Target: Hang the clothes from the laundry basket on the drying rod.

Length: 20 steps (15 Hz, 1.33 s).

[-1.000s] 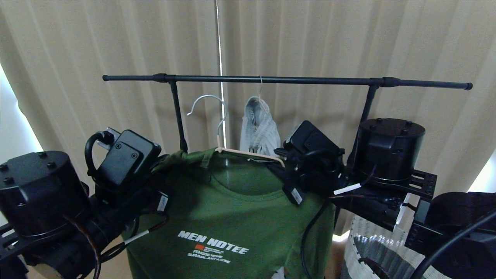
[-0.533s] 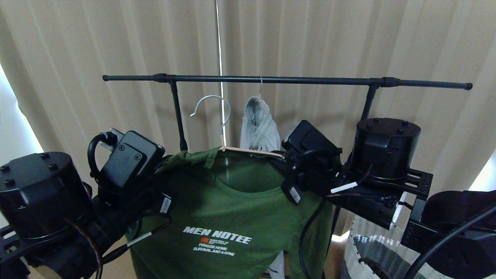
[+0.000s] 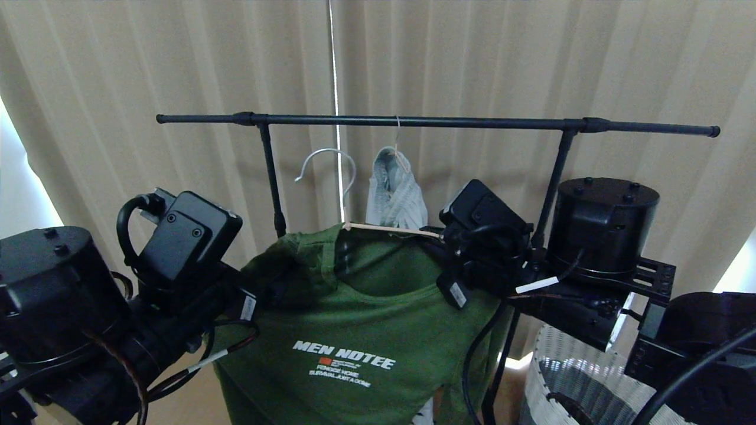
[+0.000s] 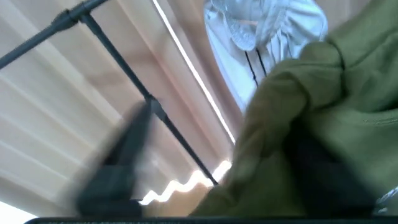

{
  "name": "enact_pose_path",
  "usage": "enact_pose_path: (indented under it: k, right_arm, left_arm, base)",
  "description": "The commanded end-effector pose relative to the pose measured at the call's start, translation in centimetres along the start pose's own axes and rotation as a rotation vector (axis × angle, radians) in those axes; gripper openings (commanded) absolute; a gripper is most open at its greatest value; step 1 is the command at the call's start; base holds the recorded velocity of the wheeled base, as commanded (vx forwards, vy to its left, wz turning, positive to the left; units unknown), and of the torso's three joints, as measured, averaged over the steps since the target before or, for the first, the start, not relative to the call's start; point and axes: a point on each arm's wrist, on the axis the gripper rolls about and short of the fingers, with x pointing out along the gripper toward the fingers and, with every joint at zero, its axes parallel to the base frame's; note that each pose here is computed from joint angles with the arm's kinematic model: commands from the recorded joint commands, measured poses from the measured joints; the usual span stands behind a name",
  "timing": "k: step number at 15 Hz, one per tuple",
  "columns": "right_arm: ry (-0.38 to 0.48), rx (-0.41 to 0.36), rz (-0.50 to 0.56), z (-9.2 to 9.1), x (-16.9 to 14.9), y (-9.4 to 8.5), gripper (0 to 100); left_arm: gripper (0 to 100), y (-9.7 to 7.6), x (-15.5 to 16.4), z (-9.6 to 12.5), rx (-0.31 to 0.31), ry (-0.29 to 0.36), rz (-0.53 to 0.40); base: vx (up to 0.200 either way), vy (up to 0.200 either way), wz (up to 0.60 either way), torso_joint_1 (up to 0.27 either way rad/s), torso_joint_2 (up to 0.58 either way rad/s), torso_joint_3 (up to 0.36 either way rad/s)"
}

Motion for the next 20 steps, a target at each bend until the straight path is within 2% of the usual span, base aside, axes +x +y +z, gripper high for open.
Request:
enact_pose_path:
  k: [1,4,5,10,14,15,16,18,20]
  right_arm:
    - [0.008,0.003,-0.024,-0.3,-1.0,-0.8,0]
    - [0.03,0.012,-0.077,-1.1,-1.3,-2.5,0]
    - [0.043,0.016,-0.118,-1.5,-1.6,-3.7,0]
    - [0.061,-0.01,-0.19,-2.1,-4.3,-5.6,0]
    - [0.04,-0.005,-0.217,-1.8,-5.8,-6.0,0]
    - [0.02,-0.006,-0.225,-1.3,-6.0,-6.2,0]
    - [0.007,-0.007,-0.226,-1.0,-6.3,-6.3,0]
    - [-0.015,-0.006,-0.228,-0.6,-6.9,-6.4,0]
    - [-0.039,-0.007,-0.231,0.0,-7.4,-6.4,0]
  left_arm:
    - [100,0.6,-0.7,0.6,-0.031,-0.039,0.003]
    - [100,0.9,-1.4,0.8,-0.055,-0.067,-0.02]
    - [100,0.9,-1.6,0.7,-0.061,-0.065,-0.021]
    - [100,1.3,-3.4,-0.6,-0.124,-0.042,-0.017]
    - [100,1.7,-5.0,-5.1,-0.164,0.127,0.029]
    - [100,1.5,-5.2,-5.5,-0.213,0.133,-0.002]
    - [100,1.5,-5.2,-5.5,-0.229,0.126,-0.028]
    - [100,1.3,-5.1,-5.6,-0.228,0.123,-0.075]
    - [100,1.0,-4.2,-6.0,-0.224,0.155,-0.086]
  base:
    - [0.0,0.0,0.0,0.0,0.0,0.0]
    - [0.0,0.0,0.0,0.0,0.0,0.0]
    - [0.0,0.0,0.0,0.0,0.0,0.0]
    - [0.0,0.0,0.0,0.0,0.0,0.0]
    - [0.0,0.0,0.0,0.0,0.0,0.0]
    - [0.0,0.0,0.0,0.0,0.0,0.0]
    - [0.0,0.0,0.0,0.0,0.0,0.0]
    - [0.0,0.0,0.0,0.0,0.0,0.0]
    - [0.0,0.0,0.0,0.0,0.0,0.0]
